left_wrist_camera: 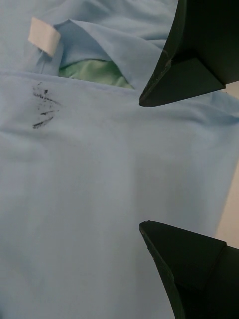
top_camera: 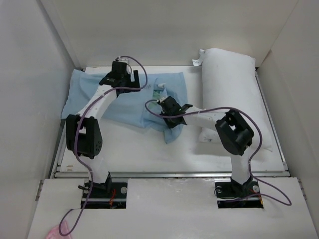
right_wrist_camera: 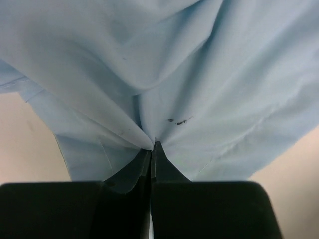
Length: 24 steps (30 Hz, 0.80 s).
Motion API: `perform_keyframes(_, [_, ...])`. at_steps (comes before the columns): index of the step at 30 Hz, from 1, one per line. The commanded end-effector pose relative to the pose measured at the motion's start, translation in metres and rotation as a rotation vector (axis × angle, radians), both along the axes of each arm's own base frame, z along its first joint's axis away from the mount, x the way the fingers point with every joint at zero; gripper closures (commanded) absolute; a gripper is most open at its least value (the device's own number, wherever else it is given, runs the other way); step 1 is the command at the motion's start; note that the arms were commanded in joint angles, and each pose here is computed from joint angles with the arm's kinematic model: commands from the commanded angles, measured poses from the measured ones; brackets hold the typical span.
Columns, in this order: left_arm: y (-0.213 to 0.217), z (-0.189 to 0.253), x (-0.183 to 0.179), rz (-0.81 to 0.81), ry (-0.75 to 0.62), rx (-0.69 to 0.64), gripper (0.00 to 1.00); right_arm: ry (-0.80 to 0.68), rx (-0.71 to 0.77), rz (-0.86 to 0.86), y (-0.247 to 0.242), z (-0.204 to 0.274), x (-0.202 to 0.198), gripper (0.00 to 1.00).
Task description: Put the pillow into the pillowcase
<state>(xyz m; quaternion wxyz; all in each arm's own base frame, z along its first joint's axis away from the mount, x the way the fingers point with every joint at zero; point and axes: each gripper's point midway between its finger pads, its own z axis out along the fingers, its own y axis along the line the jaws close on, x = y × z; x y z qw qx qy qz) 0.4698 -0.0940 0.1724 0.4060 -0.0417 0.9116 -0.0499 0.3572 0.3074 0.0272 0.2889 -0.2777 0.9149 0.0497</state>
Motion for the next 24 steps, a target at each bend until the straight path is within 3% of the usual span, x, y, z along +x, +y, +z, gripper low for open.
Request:
perform_keyframes(1, [-0.035, -0.005, -0.003, -0.180, 0.030, 0.065, 0.00, 0.119, -0.062, 0.010, -0.036, 0.000, -0.049, 1.00])
perform_keyframes(5, [-0.086, -0.022, -0.022, -0.345, 0.078, 0.093, 0.00, 0.212, -0.073, 0.032, -0.055, 0.002, -0.084, 0.93])
perform_keyframes(8, [-0.106, -0.032, -0.033, -0.399, 0.115, 0.096, 0.00, 0.165, -0.081, -0.021, -0.069, 0.019, -0.086, 0.90])
perform_keyframes(9, [-0.114, -0.040, -0.040, -0.410, 0.143, 0.095, 0.00, 0.144, -0.074, -0.026, -0.069, 0.026, -0.083, 0.67])
perform_keyframes(11, [-0.119, -0.041, -0.045, -0.412, 0.157, 0.078, 0.00, 0.069, -0.021, -0.022, -0.061, 0.057, -0.071, 0.38])
perform_keyframes(12, [-0.127, -0.047, -0.053, -0.435, 0.171, 0.084, 0.00, 0.034, -0.002, -0.028, -0.058, 0.070, -0.064, 0.16])
perform_keyframes(14, [-0.139, -0.049, -0.064, -0.469, 0.181, 0.054, 0.00, -0.047, 0.077, -0.036, -0.048, 0.112, -0.049, 0.07])
perform_keyframes(18, [-0.155, -0.050, -0.076, -0.483, 0.177, 0.060, 0.00, -0.183, 0.193, -0.125, -0.066, 0.175, -0.018, 0.00])
perform_keyframes(24, [-0.125, -0.097, -0.074, -0.333, 0.299, 0.223, 0.00, -0.361, 0.339, -0.413, -0.158, 0.244, 0.050, 0.00])
